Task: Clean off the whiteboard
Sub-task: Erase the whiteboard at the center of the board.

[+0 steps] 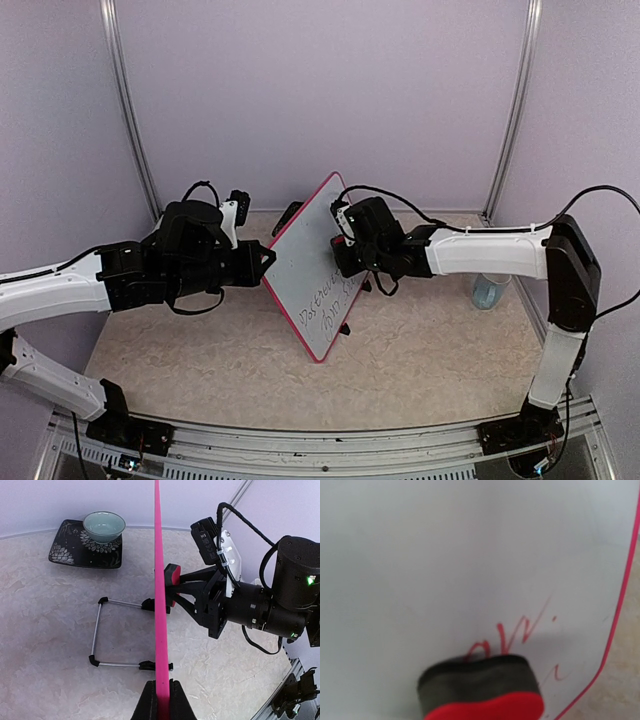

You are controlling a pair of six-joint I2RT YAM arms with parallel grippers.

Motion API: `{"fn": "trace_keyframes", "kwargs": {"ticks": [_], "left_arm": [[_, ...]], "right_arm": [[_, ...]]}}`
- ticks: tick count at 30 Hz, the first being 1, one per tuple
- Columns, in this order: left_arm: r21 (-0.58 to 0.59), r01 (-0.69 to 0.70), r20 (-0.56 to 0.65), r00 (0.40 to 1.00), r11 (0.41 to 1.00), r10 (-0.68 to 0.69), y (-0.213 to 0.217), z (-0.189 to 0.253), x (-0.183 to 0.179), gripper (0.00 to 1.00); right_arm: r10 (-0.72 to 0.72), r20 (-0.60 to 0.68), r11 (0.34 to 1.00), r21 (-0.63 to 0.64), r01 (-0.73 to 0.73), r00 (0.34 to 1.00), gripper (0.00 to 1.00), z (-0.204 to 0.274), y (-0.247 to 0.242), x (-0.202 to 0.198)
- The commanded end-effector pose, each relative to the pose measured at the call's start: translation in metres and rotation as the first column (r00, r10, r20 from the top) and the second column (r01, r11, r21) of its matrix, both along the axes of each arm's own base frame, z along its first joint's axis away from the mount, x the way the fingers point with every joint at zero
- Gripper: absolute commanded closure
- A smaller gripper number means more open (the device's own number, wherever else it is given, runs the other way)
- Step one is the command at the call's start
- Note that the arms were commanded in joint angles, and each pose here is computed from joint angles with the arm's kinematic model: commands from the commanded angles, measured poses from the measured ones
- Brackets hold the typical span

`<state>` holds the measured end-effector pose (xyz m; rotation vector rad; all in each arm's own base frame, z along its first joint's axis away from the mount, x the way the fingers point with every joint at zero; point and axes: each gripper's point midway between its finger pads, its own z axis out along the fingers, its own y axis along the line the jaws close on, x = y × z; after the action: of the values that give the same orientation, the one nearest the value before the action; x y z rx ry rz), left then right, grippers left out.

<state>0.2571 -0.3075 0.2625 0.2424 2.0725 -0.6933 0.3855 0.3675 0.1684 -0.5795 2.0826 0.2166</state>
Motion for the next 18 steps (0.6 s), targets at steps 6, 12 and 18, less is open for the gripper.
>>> {"fn": "trace_keyframes", "kwargs": {"ticks": [6, 12, 18], "left_arm": [[0.004, 0.120, -0.003, 0.993, 0.993, -0.120, -0.013, -0.003, -0.019, 1.00], [0.004, 0.119, -0.005, 0.993, 0.993, -0.119, -0.013, -0.003, -0.019, 1.00], [0.006, 0.118, -0.004, 0.993, 0.993, -0.118, -0.012, -0.004, -0.020, 1.00]], "right_arm": [[0.047, 0.055, 0.997, 0.060, -0.051, 0.997, 0.74, 0.044, 0.017, 0.006], [0.017, 0.098, 0.999, 0.040, -0.021, 0.995, 0.74, 0.063, 0.018, 0.018], [-0.004, 0.025, 1.000, -0.014, 0.004, 1.000, 0.74, 0.015, 0.014, 0.022]]}}
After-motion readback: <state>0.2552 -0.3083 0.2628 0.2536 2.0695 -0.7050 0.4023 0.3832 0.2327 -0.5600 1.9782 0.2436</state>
